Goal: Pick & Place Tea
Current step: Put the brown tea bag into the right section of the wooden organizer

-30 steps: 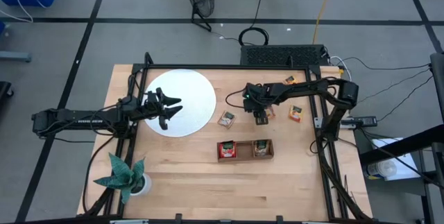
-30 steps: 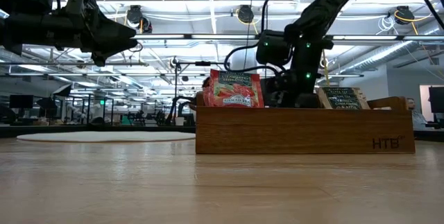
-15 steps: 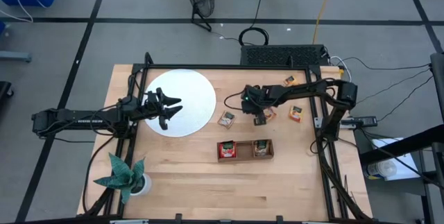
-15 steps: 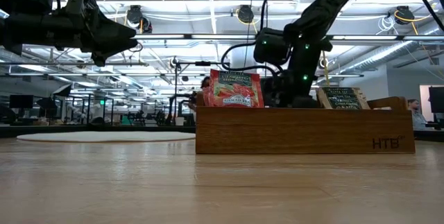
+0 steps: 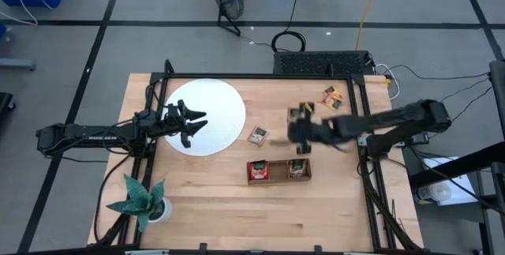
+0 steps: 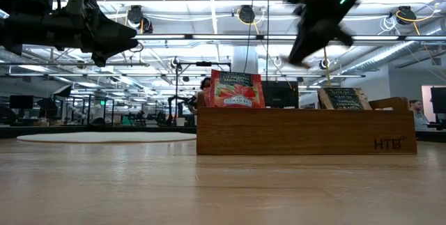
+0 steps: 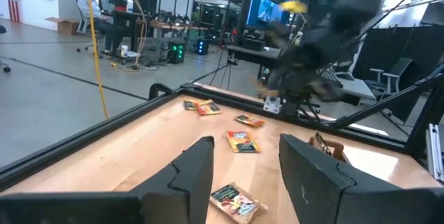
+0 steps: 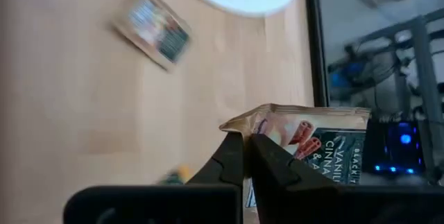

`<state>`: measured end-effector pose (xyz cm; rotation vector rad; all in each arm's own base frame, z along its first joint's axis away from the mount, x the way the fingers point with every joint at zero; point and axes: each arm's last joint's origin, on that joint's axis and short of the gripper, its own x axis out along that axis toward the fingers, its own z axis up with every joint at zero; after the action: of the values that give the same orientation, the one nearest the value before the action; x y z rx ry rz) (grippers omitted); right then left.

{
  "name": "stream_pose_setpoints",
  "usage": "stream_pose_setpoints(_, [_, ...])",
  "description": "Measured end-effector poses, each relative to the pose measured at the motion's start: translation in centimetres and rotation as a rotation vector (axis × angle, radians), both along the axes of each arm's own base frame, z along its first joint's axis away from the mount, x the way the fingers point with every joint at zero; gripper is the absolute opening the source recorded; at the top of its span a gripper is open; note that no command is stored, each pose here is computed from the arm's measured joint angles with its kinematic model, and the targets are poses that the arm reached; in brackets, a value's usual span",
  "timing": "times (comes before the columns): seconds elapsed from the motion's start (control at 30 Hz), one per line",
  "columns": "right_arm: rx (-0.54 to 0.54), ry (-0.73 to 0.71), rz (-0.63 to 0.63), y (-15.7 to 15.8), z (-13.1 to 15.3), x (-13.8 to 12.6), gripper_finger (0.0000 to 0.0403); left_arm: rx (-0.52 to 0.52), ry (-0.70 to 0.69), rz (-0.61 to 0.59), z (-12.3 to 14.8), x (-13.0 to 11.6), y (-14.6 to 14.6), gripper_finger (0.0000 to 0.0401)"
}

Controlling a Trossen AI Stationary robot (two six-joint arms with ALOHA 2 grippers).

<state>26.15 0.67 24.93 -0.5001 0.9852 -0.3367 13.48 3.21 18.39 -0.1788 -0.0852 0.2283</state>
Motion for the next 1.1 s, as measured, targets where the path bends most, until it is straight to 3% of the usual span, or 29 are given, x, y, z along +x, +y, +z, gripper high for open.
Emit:
stream_pose_setpoints(0.2, [0.088,-0.144,0.083,8.4,0.8,-2.9,0.0001,0.0,0.0,0.001,0.0,0.0,0.0,0.0166])
stream_pose_setpoints(0.3, [0.136,-0.153,0.102,11.4,-0.4,-3.5,0.0001,0.0,0.0,0.0,0.0,0.0,0.0,0.0166])
stream_pose_setpoints(0.4, [0.109,-0.149,0.087,13.5,-2.0,-3.8,0.0,0.0,0.0,0.001,0.0,0.0,0.0,0.0166])
stream_pose_setpoints(0.73, [0.064,-0.057,0.028,15.3,-6.7,-2.7,0.0005,0.0,0.0,0.0,0.0,0.0,0.0,0.0166])
stream_pose_setpoints(1.1, [0.011,0.008,0.042,15.5,-8.3,-2.4,0.0008,0.0,0.0,0.001,0.0,0.0,0.0,0.0166])
